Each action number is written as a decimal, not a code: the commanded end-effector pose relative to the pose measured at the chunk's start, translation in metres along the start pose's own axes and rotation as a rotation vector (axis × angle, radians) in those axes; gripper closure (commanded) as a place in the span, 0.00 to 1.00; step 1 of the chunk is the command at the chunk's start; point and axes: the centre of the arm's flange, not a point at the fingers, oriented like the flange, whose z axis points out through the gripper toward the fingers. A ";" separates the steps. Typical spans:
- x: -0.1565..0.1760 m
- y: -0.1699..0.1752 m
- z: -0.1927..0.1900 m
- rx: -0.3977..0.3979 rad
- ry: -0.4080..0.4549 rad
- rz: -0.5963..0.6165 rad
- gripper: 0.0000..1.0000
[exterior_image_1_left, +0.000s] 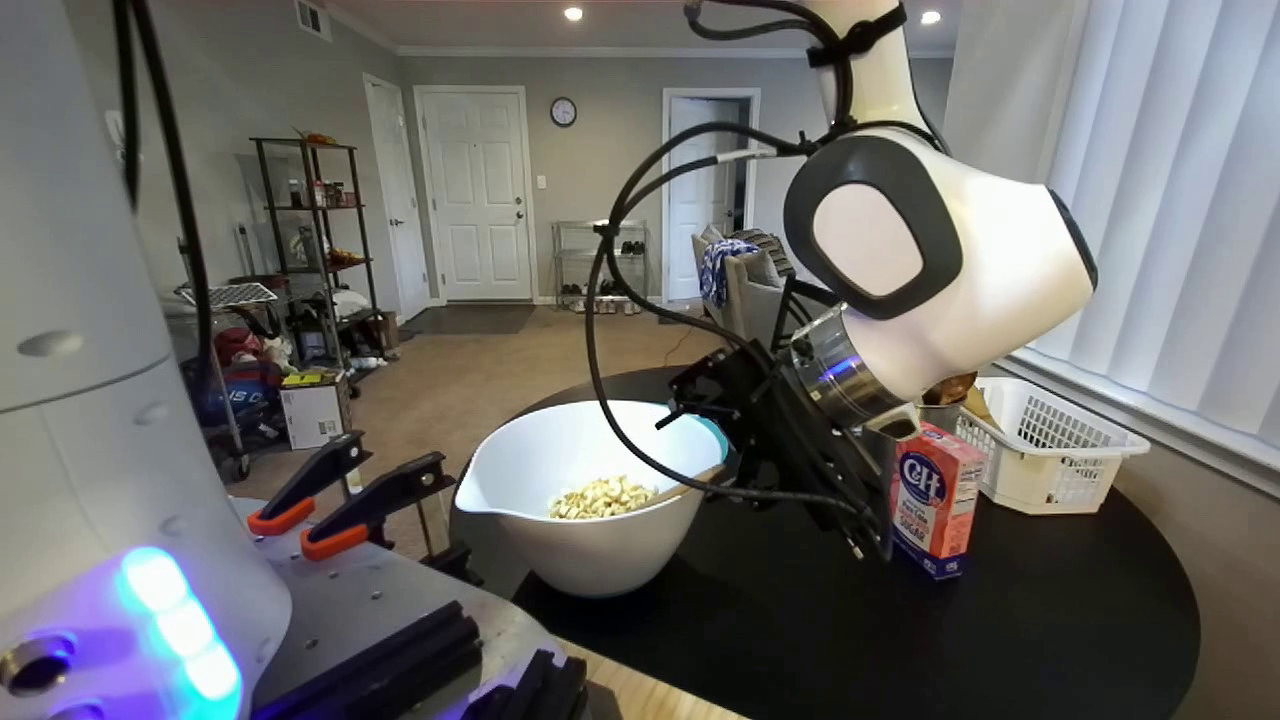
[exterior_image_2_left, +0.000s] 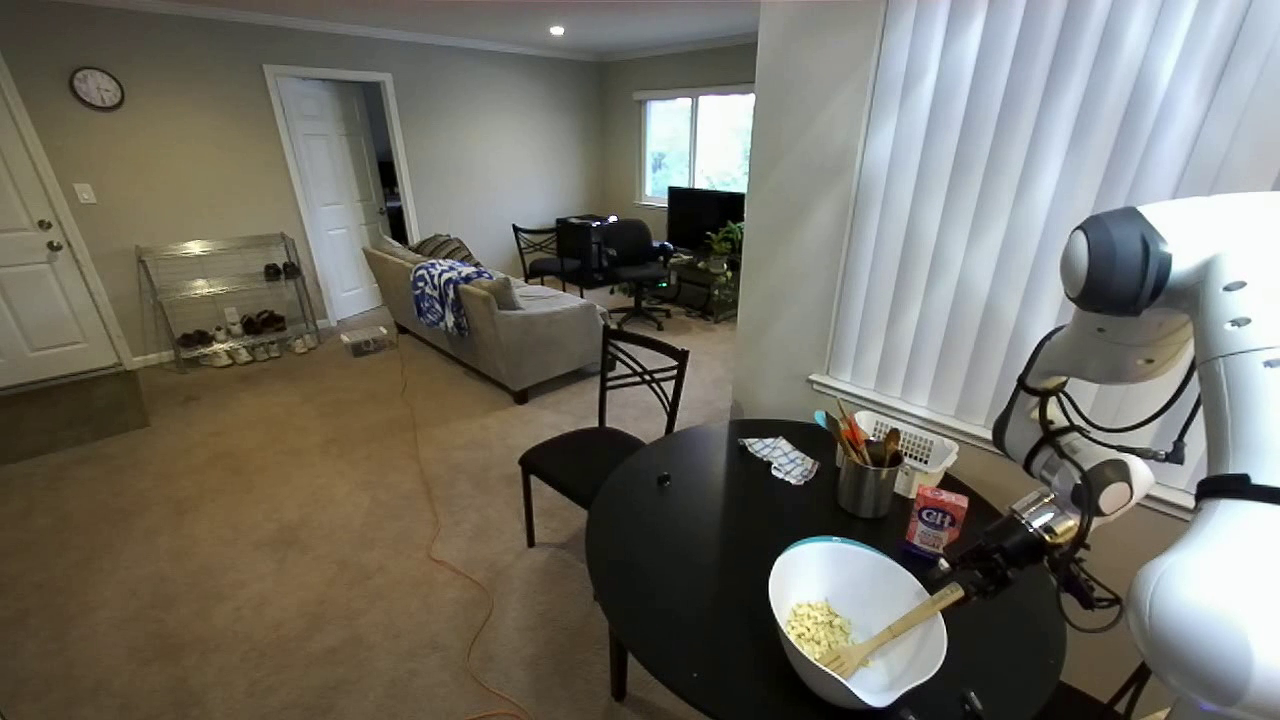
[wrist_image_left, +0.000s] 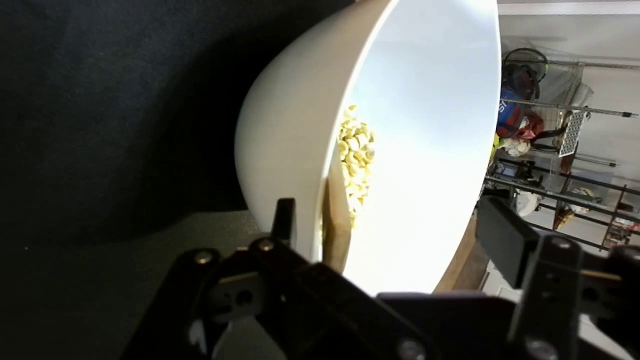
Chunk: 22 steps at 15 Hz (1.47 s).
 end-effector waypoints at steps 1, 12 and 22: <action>0.000 0.003 0.003 -0.001 -0.001 0.010 0.40; 0.002 -0.004 0.010 0.000 -0.007 0.006 0.96; -0.005 -0.038 -0.037 -0.104 0.042 -0.045 0.94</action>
